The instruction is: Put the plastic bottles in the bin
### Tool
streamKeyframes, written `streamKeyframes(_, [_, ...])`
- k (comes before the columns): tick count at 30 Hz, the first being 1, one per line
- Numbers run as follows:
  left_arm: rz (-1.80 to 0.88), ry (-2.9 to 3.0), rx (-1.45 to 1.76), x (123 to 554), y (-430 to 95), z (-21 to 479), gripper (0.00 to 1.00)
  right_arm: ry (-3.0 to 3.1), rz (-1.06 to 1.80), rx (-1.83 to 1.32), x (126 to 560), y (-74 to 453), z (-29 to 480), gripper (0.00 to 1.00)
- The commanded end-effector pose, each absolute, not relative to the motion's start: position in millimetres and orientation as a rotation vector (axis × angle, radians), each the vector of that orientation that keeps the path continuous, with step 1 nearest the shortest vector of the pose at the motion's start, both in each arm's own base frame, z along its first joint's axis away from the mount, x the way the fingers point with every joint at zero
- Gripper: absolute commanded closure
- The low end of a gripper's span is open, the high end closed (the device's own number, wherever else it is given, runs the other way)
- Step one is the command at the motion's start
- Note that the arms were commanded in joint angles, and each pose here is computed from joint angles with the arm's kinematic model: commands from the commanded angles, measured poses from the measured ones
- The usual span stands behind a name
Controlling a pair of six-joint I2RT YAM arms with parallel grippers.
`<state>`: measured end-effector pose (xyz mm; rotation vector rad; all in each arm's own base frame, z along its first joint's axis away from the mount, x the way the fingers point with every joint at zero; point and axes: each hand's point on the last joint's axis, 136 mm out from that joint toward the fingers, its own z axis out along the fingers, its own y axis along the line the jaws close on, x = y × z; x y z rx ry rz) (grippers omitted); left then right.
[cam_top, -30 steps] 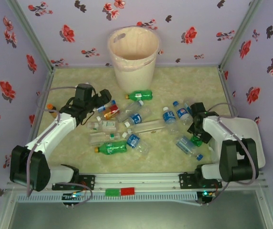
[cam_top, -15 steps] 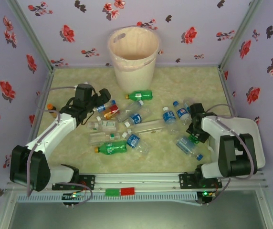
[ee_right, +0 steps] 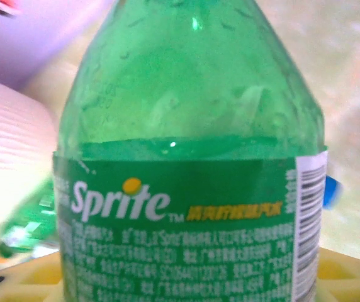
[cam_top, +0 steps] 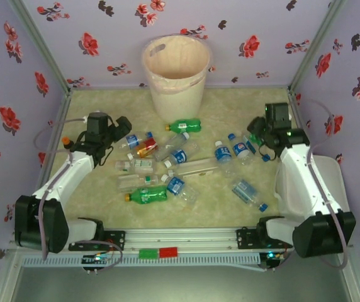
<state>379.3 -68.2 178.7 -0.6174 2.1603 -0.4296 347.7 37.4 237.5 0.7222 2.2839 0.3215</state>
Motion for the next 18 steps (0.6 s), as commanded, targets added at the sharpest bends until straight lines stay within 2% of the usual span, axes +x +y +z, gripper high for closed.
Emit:
streamKeyframes(1, [-0.465,2.114,-0.652,375,-59,186,0.01,2.190,0.495,0.565,387,79,289,0.55])
streamKeyframes(5, [-0.466,2.115,-0.671,367,-52,181,0.01,2.074,0.638,0.428,432,126,348,0.56])
streamKeyframes(11, [-0.454,2.127,-0.665,358,-48,177,0.01,2.002,0.751,0.251,493,197,393,0.56])
streamKeyframes(18, [-0.442,2.148,-0.628,351,-48,179,0.00,1.974,0.785,0.144,549,263,394,0.55])
